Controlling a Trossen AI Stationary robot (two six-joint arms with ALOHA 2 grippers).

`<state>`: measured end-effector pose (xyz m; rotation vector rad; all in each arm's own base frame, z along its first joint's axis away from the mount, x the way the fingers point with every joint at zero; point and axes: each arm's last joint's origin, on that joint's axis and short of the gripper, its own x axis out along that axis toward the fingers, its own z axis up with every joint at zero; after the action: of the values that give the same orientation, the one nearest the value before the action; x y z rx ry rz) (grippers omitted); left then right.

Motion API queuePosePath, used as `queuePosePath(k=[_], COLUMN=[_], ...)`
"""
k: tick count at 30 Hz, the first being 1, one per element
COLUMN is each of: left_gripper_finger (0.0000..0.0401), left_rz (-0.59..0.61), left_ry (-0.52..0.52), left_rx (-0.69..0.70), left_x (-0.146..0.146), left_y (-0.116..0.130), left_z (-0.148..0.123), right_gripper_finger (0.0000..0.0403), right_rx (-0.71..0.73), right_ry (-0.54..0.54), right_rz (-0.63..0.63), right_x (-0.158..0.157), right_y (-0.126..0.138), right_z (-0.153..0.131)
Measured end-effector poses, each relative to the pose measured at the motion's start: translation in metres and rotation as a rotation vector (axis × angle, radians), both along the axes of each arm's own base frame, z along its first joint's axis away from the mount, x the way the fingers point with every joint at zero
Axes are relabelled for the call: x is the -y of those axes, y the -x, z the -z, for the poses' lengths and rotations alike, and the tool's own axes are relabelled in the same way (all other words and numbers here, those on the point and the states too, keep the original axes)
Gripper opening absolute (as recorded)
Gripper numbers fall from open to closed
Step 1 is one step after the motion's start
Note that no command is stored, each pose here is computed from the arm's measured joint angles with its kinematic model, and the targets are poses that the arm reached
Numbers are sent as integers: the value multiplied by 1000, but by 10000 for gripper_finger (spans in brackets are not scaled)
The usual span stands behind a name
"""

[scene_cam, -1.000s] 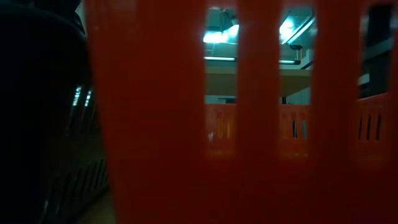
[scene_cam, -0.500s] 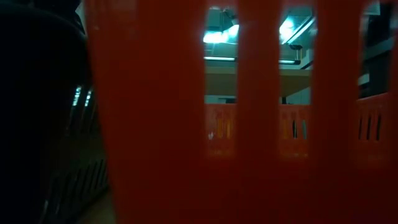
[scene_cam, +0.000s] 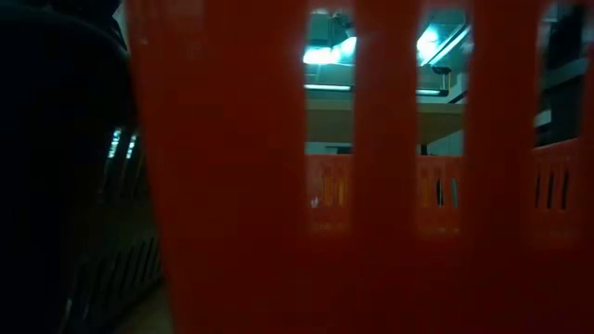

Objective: Stack baskets on shelf by color
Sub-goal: Put the top red bin on the shelf

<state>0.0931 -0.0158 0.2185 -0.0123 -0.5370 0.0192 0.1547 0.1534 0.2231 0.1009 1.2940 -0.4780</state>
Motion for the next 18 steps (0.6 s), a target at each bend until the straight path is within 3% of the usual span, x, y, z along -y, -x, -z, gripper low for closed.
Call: queuePosePath(k=[9, 18], left_gripper_finger=[39, 39], left_rz=[1, 1], left_ry=[-1, -8], left_rx=[-7, -41], left_x=[0, 0], left_y=[0, -2], left_z=[1, 3], right_gripper_finger=[167, 167], right_rx=[-114, -100], right_ry=[-30, -64], right_rz=[59, 74], right_x=[7, 19], right_y=[-21, -35], right_z=[16, 18])
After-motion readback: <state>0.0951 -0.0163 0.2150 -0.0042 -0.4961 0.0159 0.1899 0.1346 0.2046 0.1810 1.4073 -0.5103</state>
